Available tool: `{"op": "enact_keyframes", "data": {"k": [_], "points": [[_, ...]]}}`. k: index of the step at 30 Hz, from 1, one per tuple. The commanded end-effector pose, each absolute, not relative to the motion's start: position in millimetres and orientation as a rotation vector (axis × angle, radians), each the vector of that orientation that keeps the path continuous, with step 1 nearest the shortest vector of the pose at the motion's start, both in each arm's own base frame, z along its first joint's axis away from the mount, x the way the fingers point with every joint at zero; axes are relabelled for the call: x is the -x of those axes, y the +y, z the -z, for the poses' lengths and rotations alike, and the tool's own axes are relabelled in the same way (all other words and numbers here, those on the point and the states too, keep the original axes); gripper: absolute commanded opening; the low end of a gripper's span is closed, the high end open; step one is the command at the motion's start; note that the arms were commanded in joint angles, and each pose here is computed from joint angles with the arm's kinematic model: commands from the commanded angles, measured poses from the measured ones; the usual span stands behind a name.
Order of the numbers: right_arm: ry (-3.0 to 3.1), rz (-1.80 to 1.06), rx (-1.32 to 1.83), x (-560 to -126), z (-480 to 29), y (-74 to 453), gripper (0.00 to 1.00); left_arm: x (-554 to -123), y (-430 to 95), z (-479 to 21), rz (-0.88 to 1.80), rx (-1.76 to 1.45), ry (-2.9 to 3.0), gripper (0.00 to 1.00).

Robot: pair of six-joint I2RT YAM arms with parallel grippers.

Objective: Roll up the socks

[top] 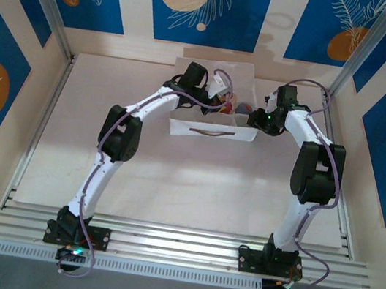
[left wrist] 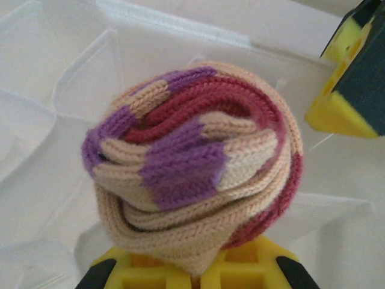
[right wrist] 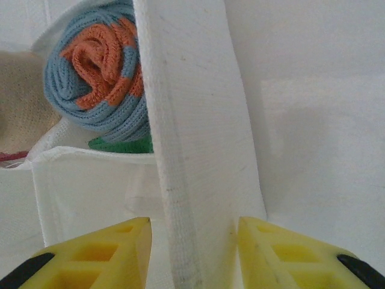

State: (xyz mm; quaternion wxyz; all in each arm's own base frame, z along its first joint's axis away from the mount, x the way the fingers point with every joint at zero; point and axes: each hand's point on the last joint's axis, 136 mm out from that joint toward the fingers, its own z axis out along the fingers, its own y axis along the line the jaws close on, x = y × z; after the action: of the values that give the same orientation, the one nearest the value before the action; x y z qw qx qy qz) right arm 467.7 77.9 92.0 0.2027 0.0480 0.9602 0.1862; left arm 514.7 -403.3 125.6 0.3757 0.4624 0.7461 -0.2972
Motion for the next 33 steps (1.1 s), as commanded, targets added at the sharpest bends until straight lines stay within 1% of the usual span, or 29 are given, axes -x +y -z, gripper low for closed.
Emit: {"op": "enact_keyframes", "data": {"k": [1,7,14,22,29,33], "points": [[2.701,-0.529,-0.117,-468.4,-84.7,77.6,0.42,-513.1,-389.2,-88.4,0.707,-1.208,2.016,0.0],[2.709,-0.522,-0.124,-467.3,-83.2,73.7,0.42,-515.4,-380.8,-88.9,0.719,-1.177,2.027,0.0],[2.719,-0.525,-0.147,-466.1,-80.0,69.7,0.42,-524.2,-366.4,-110.4,0.781,-1.056,1.971,0.0],[2.714,-0.54,-0.162,-468.3,-81.1,68.4,0.42,-524.9,-357.5,-134.9,0.828,-1.024,1.89,0.0],[2.721,-0.548,-0.167,-467.2,-79.7,69.1,0.42,-519.6,-354.8,-125.0,0.807,-1.071,1.919,0.0],[2.725,-0.557,-0.167,-467.1,-78.2,70.3,0.42,-515.6,-356.7,-133.7,0.842,-1.064,1.884,0.0]]}}
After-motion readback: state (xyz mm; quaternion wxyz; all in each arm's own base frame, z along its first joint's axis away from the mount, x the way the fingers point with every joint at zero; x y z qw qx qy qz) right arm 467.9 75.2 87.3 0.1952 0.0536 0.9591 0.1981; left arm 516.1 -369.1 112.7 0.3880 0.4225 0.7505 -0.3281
